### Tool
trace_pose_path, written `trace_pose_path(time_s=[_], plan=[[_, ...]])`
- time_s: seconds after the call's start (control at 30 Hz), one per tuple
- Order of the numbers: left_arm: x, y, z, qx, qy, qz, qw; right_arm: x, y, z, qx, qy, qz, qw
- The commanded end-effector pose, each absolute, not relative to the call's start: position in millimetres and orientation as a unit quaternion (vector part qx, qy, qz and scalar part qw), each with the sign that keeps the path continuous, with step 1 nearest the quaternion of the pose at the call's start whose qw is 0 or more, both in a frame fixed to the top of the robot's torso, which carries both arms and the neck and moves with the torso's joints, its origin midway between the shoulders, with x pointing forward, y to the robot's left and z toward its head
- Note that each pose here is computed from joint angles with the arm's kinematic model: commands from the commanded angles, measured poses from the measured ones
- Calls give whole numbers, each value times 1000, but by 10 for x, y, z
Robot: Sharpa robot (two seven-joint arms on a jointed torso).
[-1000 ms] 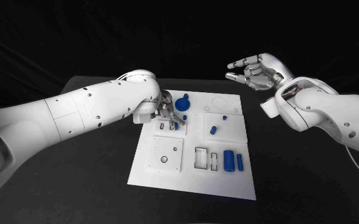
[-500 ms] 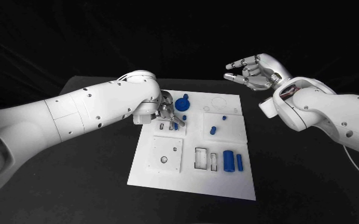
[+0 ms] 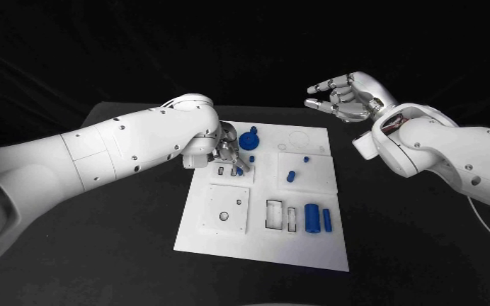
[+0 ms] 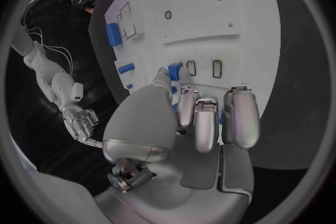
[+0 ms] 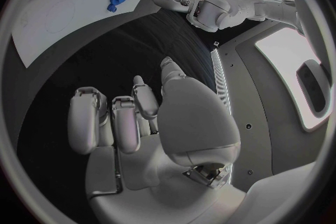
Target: Assemble the parts on the task board
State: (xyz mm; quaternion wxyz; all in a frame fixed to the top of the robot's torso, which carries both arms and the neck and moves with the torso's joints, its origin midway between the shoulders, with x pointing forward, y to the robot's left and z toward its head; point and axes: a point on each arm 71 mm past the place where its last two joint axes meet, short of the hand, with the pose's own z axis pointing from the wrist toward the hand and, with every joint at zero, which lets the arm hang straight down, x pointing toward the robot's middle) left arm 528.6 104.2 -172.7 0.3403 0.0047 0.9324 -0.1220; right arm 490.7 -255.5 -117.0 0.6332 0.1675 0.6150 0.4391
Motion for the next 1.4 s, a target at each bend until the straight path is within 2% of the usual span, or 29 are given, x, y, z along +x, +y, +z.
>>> trace_pose_path(time_s=[0.03,0.5,0.97,1.4], plan=[[5271,1026,-1746,4,935,-128,330,4905,-2538,-1182,160,622,441,627],[5249,1049,-1717,-27,925,-154,345,4910,-2529,-1205,157,628,441,622],[5111,1232,-1692,-69,891,-184,408,4916,-2561,-1223,156,633,440,618],[5031,1343,-1796,-43,867,-167,468,4916,-2577,-1225,156,633,439,618]])
